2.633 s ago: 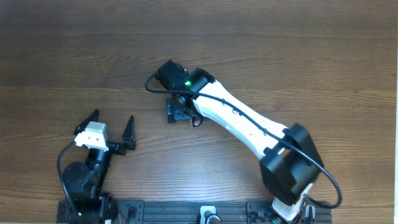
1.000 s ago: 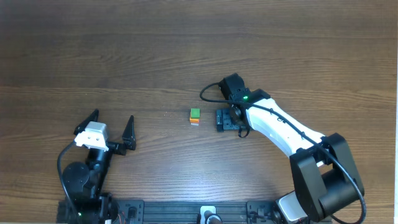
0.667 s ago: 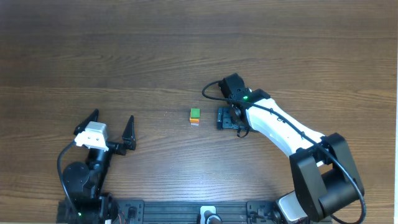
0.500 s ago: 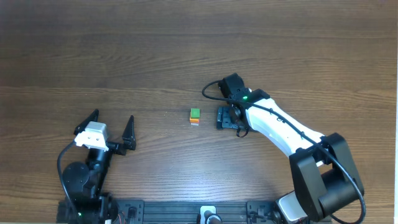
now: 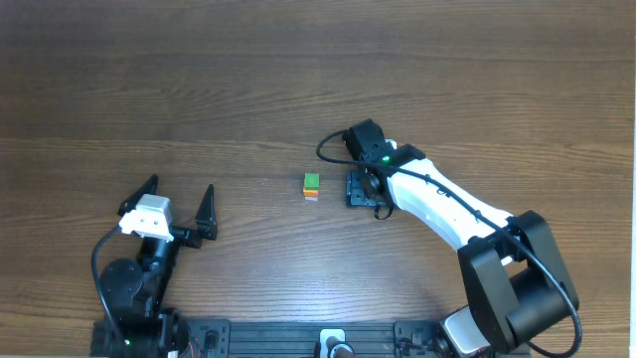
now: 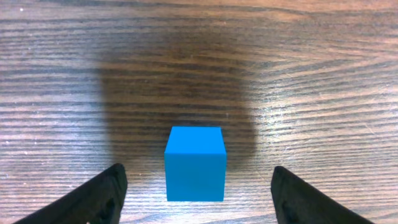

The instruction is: Stack Cubes

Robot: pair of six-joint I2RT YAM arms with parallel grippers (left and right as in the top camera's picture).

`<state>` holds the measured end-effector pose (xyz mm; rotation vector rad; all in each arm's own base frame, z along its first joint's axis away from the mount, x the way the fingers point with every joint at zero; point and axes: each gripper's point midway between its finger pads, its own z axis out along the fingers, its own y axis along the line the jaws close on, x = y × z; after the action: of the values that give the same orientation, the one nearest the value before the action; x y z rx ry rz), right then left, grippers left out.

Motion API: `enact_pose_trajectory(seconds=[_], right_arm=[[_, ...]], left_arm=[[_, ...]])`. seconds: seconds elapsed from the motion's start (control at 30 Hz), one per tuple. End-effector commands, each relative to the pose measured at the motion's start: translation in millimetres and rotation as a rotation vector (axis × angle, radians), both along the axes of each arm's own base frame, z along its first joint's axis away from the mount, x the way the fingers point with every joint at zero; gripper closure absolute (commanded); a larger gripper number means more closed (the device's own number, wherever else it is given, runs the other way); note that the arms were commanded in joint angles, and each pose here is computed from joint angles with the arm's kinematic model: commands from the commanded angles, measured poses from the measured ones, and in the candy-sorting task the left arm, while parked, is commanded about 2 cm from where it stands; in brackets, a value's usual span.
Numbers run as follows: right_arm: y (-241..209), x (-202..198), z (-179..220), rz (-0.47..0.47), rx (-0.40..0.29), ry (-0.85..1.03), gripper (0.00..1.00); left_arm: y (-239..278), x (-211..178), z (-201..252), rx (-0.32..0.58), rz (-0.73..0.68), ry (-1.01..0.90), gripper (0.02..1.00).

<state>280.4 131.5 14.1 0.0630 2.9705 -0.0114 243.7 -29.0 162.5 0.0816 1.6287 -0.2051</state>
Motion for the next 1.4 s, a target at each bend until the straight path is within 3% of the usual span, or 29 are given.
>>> enact_pose_trajectory(seconds=[0.03,0.5,0.77,1.07,1.27,1.4], right_arm=[[-2,-3,-7,0.011,-0.033,0.009,0.323],[0,-3,-12,0.016,-0.037,0.017,0.496],[0,-2,-12,0.016,-0.036,0.015,0.748],[2,-1,-8,0.017,-0.033,0.010,0.840],[18,11,44,0.043,-0.004,-0.052,0.963],[28,18,90,0.059,0.004,-0.111,0.989]], left_arm=[[-1,-1,-1,0.011,-0.010,-0.006,0.018],[-1,-1,-1,0.011,-0.010,-0.006,0.020],[-1,-1,-1,0.011,-0.010,-0.006,0.018],[-1,-1,-1,0.011,-0.010,-0.006,0.018],[-1,-1,-1,0.011,-0.010,-0.006,0.018],[-1,-1,-1,0.011,-0.010,-0.006,0.018]])
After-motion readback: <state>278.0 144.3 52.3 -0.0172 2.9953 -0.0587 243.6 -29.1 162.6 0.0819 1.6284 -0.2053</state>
